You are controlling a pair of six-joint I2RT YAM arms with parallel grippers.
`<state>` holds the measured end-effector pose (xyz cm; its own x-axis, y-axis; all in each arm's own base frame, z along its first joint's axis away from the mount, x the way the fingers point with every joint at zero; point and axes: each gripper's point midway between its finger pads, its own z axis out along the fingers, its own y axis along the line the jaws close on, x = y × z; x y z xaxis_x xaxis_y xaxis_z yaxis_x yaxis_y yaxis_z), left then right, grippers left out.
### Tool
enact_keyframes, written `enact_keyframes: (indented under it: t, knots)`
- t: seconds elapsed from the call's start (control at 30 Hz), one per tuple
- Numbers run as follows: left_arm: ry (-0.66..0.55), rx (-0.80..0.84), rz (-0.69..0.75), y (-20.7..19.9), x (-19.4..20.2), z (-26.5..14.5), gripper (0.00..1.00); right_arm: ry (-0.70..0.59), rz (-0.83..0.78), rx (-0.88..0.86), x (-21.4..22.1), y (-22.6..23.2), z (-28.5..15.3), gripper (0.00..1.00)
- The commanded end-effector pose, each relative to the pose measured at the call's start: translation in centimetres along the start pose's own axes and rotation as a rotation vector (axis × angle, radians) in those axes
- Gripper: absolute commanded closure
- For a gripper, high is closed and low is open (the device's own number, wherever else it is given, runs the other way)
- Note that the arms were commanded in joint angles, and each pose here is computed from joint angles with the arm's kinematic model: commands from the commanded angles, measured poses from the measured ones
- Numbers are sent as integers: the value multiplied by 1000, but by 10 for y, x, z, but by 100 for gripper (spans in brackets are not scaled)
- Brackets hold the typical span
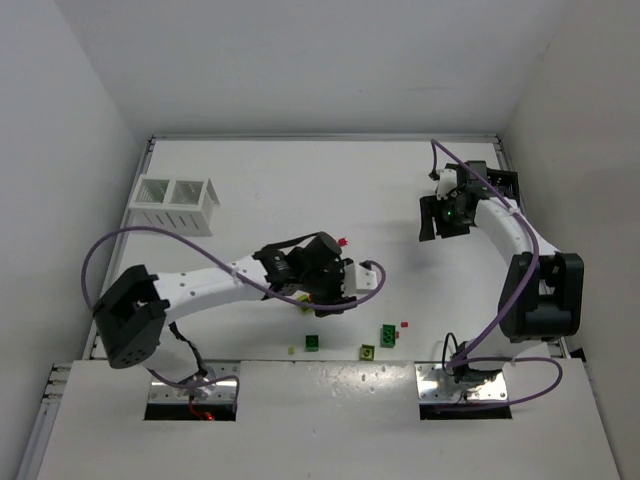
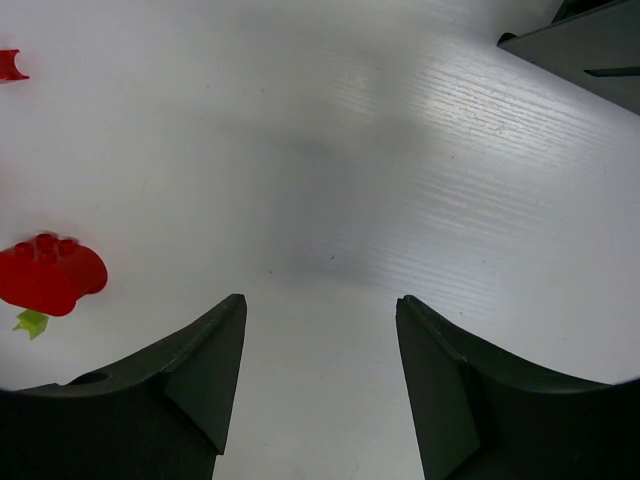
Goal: Sort the legos into containers by color
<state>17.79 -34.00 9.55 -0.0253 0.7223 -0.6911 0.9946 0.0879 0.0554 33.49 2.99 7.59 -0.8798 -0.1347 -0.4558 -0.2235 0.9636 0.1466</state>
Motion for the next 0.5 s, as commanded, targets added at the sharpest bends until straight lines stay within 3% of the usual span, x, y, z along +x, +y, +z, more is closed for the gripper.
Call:
enact_keyframes:
  t: [0.0,0.17,0.47]
  knots:
    - [137,108,98,-18,49,-21,38,-53,-10,5,-13,0,-8,38]
    - [245,190,153,-47,92,-24,37,-43,-7,-6,-15,1,-6,38]
    - [287,204,167,-71,116,-8,26,-43,-7,-6,-15,1,-6,38]
